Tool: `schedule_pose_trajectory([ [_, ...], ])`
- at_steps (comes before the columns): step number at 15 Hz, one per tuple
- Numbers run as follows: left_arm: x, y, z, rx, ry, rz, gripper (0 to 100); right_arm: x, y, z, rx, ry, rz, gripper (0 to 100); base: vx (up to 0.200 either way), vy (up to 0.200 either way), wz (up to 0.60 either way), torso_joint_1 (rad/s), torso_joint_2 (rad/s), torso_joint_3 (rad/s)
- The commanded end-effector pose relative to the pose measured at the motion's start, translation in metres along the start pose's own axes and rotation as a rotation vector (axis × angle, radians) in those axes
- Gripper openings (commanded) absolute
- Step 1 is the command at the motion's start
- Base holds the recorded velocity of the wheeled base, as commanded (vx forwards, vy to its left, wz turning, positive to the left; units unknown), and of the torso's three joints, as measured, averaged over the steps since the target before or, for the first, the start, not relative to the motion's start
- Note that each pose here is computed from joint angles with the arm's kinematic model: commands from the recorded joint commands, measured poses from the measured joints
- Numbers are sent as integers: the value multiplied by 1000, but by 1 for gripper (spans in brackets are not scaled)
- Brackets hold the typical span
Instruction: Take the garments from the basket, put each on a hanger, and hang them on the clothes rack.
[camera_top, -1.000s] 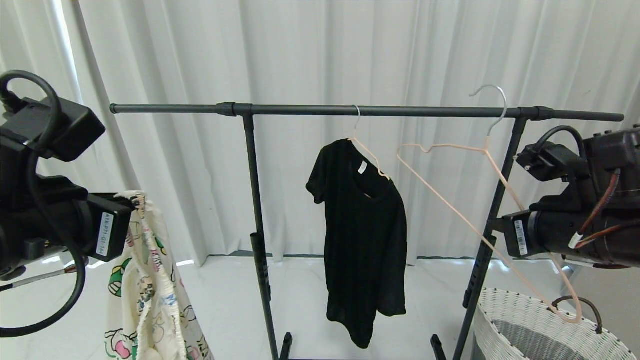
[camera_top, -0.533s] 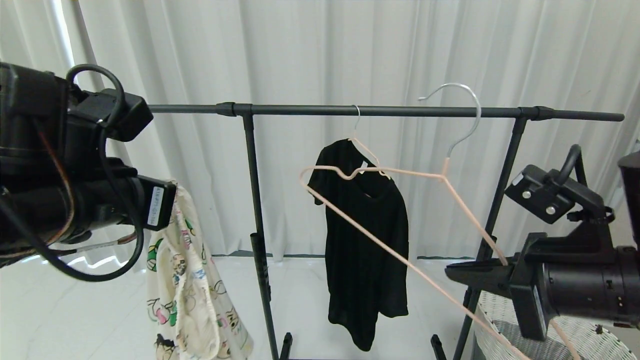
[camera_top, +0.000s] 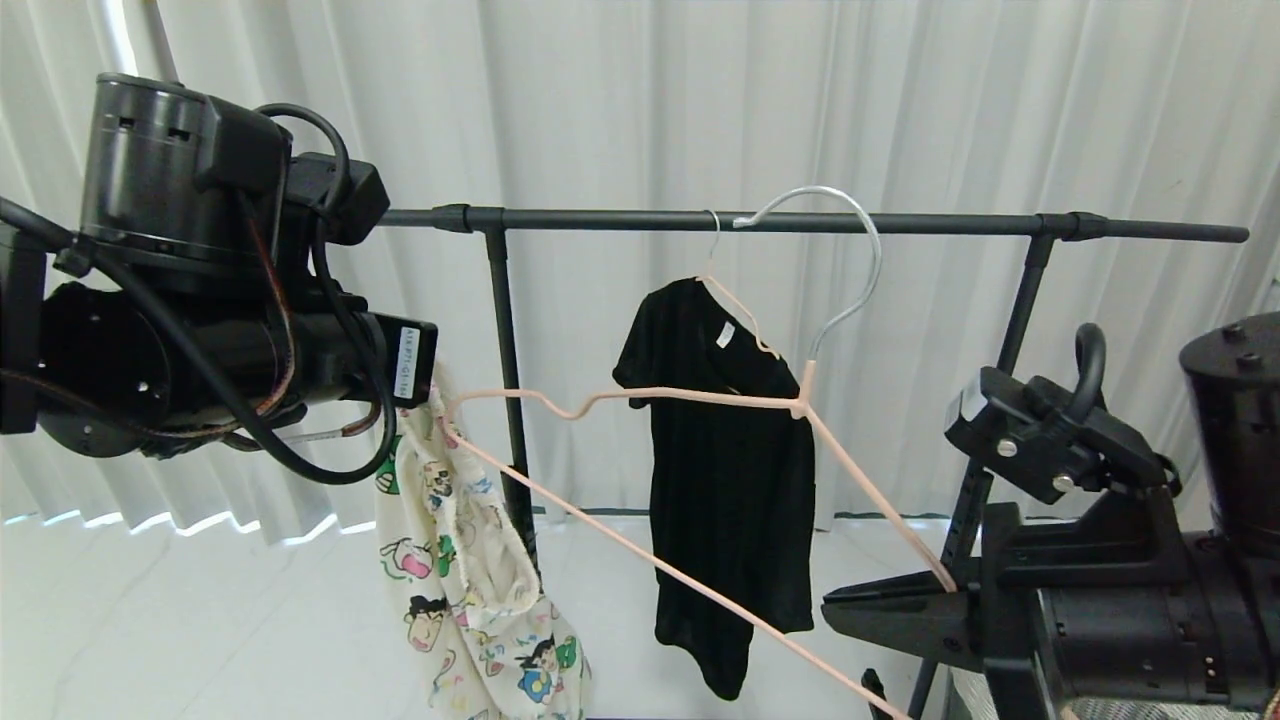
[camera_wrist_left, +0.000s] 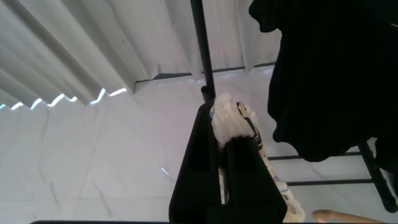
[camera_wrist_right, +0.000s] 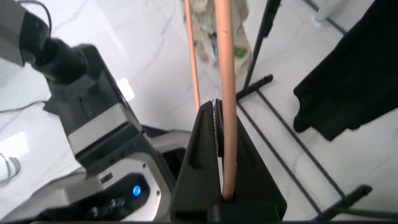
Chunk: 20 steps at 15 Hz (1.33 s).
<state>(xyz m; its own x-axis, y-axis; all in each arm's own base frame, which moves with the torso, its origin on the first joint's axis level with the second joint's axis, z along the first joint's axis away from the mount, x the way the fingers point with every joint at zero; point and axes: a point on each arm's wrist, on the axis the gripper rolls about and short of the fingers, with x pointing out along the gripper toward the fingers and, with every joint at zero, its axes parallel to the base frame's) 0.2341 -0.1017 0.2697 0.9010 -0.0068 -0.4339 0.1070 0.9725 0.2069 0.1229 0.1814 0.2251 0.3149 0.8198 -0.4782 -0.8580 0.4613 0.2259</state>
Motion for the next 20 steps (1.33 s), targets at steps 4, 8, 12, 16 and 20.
schedule_pose_trajectory([
  [4,2,-4,0,4,4,-9,0,22,-3,5,3,12,3,0,0,0,0,0,0,0],
  [8,-1,-4,1,4,-5,-9,0,26,-6,6,7,8,-9,0,0,0,0,0,0,0],
  [12,-7,-10,6,5,-31,-34,0,44,-8,14,37,-10,-4,0,0,0,0,0,0,0],
  [16,-17,-26,13,-37,-64,-89,0,63,-11,25,48,-11,-16,0,0,0,0,0,0,0],
  [20,-28,-39,18,-51,-94,-135,0,77,-11,27,55,-34,-28,0,0,0,0,0,0,0],
])
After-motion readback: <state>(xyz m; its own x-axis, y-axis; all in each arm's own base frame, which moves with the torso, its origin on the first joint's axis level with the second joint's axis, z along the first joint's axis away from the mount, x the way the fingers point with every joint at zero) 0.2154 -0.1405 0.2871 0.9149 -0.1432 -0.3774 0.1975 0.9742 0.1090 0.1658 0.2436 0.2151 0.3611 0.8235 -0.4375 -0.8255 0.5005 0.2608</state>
